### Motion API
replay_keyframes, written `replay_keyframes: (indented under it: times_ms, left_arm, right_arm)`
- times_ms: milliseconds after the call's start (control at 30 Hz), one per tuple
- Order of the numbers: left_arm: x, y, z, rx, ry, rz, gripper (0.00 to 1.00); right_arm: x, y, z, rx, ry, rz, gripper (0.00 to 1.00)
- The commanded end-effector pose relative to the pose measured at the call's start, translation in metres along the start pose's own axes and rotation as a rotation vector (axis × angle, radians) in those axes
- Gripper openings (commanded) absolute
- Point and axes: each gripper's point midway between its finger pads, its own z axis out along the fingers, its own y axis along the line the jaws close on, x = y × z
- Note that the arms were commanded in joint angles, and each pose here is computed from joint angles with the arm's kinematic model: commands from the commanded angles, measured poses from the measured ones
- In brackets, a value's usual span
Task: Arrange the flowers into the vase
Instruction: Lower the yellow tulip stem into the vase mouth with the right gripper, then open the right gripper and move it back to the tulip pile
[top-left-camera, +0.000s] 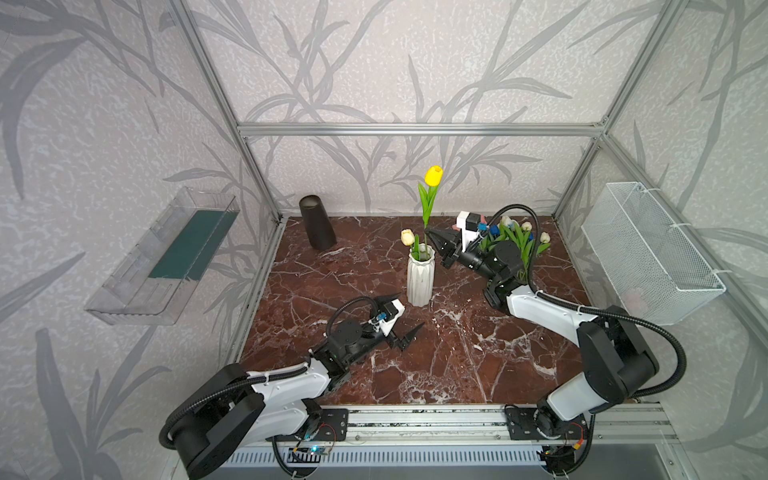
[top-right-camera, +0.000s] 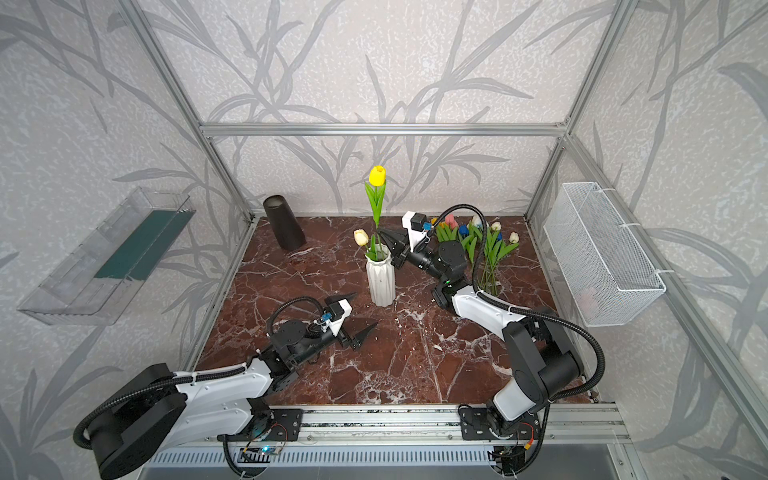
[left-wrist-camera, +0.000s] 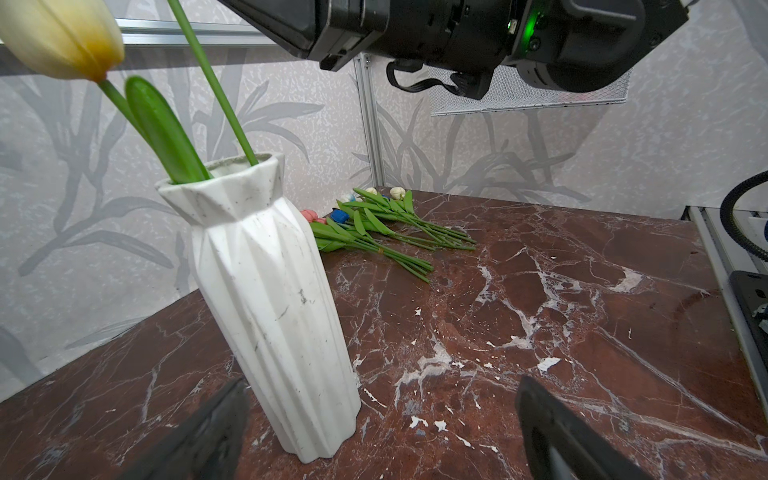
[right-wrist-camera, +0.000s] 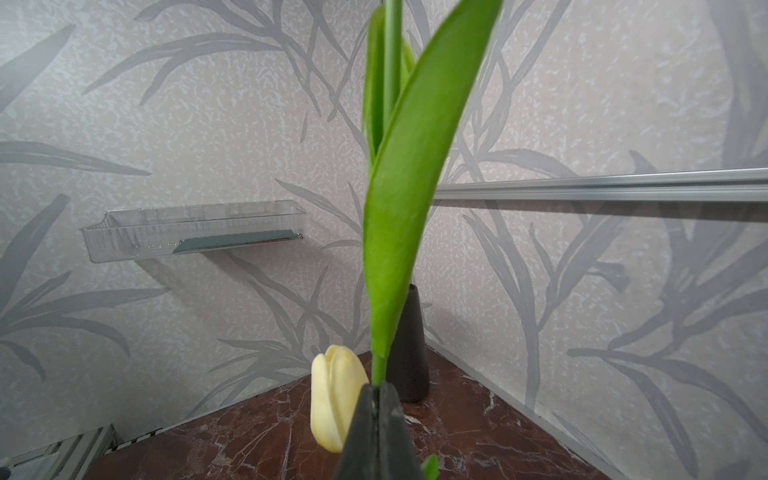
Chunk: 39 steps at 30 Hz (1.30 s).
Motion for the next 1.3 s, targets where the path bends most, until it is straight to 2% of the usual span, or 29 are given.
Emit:
replay_keyframes:
  times_ms: [0,133,300,467,633,800,967,1133,1200,1267]
  left_arm:
    - [0.000,-0.001,-0.003,-0.002,-0.005,0.027,0.99]
    - [0.001,0.000,-0.003,-0.007,0.001,0.031,0.99]
    - [0.002,0.000,-0.002,-0.006,0.004,0.031,1.00]
    - [0.001,0.000,-0.002,-0.004,0.001,0.030,0.99]
    - [0.002,0.000,-0.002,-0.005,0.006,0.031,0.99]
    - [0.001,0.000,-0.003,-0.004,0.002,0.032,0.99]
    - [0.000,0.001,-0.005,-0.011,-0.002,0.036,0.99]
    - [-0.001,0.000,-0.006,-0.010,-0.004,0.036,0.99]
    - [-0.001,0.001,-0.006,-0.013,-0.004,0.036,0.99]
    - [-0.001,0.000,-0.005,-0.010,-0.002,0.034,0.99]
  right_arm:
    - [0.002,0.007,-0.006,-0.011,-0.012,-0.074,0.00]
    - [0.018,0.007,-0.010,-0.007,0.041,-0.078,0.01]
    - [0.026,0.008,-0.018,0.014,0.056,-0.094,0.06]
    - [0.027,0.008,-0.020,0.032,0.078,-0.110,0.27]
    - [0.024,0.006,-0.021,0.052,0.087,-0.126,0.32]
    - [0.018,0.008,-0.025,0.054,0.083,-0.140,0.41]
    - [-0.005,0.015,-0.036,0.079,0.053,-0.178,0.47]
    - [-0.032,-0.008,-0.059,0.279,0.037,-0.228,0.47]
    - [-0.035,-0.031,-0.074,0.393,0.053,-0.225,0.47]
    - [-0.032,-0.065,-0.096,0.572,0.099,-0.204,0.46]
